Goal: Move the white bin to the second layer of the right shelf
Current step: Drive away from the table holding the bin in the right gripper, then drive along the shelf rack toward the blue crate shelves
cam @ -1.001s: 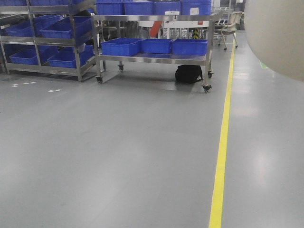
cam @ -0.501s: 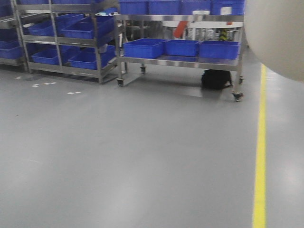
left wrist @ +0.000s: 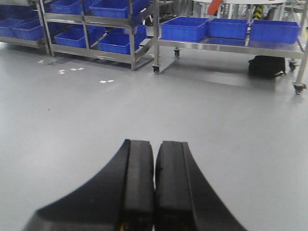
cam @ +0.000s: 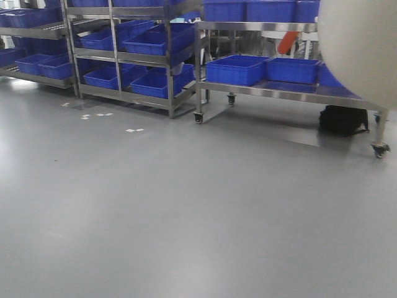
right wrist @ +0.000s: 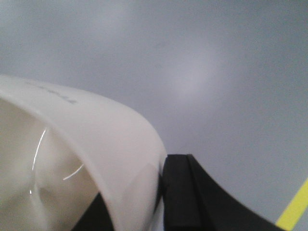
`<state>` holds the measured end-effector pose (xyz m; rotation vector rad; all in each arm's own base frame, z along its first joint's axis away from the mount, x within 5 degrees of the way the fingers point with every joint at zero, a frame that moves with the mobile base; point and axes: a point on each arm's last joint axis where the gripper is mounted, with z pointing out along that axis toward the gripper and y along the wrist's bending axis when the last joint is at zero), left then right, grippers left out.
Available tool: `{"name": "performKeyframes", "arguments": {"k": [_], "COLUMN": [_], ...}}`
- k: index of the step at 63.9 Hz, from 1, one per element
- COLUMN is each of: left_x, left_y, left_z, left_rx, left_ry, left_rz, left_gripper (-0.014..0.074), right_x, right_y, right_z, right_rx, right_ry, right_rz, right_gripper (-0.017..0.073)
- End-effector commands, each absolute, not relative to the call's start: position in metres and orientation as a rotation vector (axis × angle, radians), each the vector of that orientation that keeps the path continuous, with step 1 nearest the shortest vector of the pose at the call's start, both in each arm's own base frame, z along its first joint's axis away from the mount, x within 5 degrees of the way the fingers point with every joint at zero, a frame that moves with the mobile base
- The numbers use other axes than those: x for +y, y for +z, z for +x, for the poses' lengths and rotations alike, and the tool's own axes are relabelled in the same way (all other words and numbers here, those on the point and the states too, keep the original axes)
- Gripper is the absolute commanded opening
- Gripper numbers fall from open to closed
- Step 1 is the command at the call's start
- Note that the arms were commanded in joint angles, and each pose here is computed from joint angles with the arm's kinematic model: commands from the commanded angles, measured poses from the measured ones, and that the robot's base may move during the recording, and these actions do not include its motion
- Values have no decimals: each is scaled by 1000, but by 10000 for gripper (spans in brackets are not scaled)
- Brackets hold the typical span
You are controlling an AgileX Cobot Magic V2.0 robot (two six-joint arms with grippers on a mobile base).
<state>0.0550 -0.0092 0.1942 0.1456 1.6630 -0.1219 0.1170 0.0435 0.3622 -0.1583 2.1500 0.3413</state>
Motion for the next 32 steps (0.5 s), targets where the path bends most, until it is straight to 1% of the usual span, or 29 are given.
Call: {"name": "performKeyframes", "arguments": {"k": [1, 32], "left_x": [-10, -10], "left_y": [193, 193], "left_z": [55, 55], "left_rx": [1591, 1591], "left_ry": [-134, -134], "left_rz": [141, 141], "left_gripper": [85, 85], "right_x": [44, 44], "right_y": [378, 377], "right_z": [120, 120], "right_rx": [2039, 2046], "right_ry": [361, 360], "right_rz": [-147, -148], "right_gripper": [53, 53]}}
